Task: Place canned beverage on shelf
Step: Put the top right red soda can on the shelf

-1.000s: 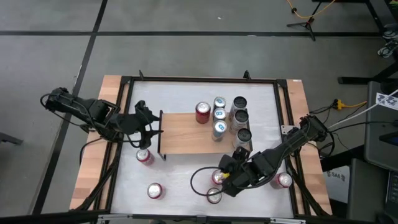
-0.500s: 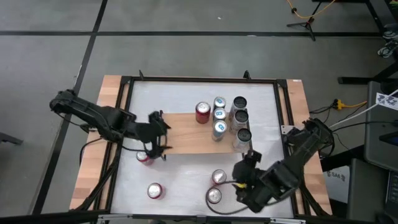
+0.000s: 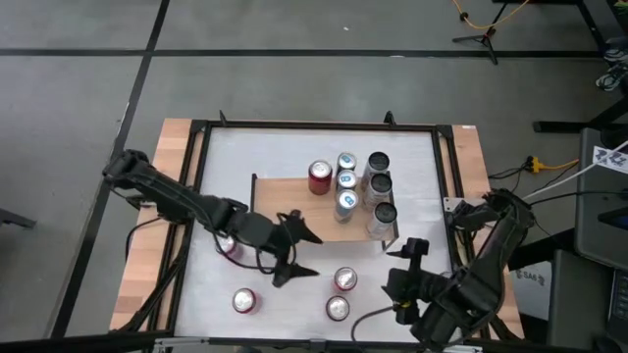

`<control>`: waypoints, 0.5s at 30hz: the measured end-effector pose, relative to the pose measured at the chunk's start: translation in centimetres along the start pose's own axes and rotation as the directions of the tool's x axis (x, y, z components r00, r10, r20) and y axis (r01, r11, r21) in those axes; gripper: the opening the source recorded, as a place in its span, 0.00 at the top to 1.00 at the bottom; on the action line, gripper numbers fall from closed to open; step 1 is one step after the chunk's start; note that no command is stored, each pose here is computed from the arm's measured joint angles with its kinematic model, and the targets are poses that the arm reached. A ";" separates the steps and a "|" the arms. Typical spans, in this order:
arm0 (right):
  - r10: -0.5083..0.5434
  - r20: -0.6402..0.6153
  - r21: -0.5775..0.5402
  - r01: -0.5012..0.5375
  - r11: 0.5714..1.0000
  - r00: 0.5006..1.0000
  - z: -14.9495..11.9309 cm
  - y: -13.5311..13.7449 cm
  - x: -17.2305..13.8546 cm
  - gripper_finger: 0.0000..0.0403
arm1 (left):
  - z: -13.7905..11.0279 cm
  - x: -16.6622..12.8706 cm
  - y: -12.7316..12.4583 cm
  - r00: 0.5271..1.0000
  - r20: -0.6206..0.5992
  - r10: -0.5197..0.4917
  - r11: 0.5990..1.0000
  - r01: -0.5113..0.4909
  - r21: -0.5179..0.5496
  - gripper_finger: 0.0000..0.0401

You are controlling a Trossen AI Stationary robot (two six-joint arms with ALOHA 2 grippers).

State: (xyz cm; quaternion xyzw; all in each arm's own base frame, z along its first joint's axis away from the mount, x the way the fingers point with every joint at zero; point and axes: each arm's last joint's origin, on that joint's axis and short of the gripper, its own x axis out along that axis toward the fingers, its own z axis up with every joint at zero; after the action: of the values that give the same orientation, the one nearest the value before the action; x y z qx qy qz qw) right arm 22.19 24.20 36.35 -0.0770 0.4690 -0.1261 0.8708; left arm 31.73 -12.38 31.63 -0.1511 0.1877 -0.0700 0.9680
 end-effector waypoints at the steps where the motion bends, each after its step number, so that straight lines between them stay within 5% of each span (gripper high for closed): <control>1: 0.005 0.008 -0.021 -0.005 1.000 1.000 -0.2 0.1 -0.3 0.08 | 0.0 0.5 -0.2 0.999 0.030 -0.016 1.000 0.016 -0.004 0.03; 8: 0.040 0.090 -0.091 -0.032 0.995 0.995 -1.4 -0.2 -2.8 0.08 | -0.6 3.3 -1.3 0.984 0.155 -0.087 0.996 0.090 -0.017 0.03; 15: 0.084 0.215 -0.119 -0.059 0.991 0.973 -2.9 -1.2 -6.1 0.08 | -1.9 5.1 -1.2 0.988 0.146 -0.040 0.999 0.043 -0.017 0.03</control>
State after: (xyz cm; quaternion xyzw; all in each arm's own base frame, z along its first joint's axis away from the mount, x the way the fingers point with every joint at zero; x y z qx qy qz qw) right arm 16.36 24.80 39.88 -0.1222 0.3786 -0.0589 0.9156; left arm 35.59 -14.98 28.54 -0.1692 0.1138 -0.0771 0.9759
